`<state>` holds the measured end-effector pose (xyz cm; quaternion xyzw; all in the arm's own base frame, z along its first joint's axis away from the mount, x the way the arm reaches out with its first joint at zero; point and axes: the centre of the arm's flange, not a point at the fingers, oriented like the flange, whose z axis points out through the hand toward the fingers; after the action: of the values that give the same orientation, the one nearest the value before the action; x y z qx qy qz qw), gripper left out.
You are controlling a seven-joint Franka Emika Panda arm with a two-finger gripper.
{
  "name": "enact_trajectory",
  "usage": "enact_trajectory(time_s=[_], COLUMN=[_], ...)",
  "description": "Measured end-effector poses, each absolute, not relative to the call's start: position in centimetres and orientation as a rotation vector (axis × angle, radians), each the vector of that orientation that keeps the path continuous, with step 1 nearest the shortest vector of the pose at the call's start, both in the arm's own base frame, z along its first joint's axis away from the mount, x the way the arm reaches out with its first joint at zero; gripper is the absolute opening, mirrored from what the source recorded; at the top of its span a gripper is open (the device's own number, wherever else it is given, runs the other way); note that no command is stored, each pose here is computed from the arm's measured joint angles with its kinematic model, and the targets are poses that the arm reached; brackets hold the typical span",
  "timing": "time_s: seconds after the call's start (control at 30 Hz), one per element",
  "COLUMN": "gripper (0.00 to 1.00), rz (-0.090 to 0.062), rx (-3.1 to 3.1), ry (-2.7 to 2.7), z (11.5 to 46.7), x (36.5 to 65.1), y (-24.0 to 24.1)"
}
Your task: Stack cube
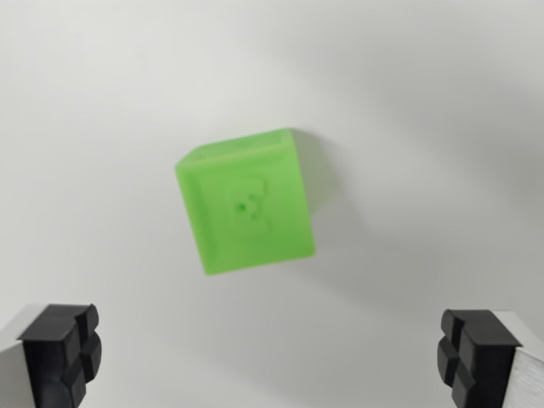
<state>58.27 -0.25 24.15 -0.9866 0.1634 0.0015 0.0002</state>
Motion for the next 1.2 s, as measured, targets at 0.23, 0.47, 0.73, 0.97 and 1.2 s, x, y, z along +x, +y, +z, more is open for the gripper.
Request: enact_trajectory(time_s=[0.23, 0.47, 0.73, 0.97, 1.2], gripper=[1.0, 1.0, 1.0, 1.0, 1.0], rz=[0.007, 0.011, 0.011, 0.011, 0.01], rx=[-3.118, -3.128, -3.127, -3.127, -3.128], ry=[0.383, 0.265, 0.252, 0.251, 0.25], z=[21.2, 18.3, 15.0, 12.6, 11.5], x=[58.0, 57.8, 57.7, 57.6, 57.6], y=[0.2, 0.5, 0.6, 0.6, 0.6])
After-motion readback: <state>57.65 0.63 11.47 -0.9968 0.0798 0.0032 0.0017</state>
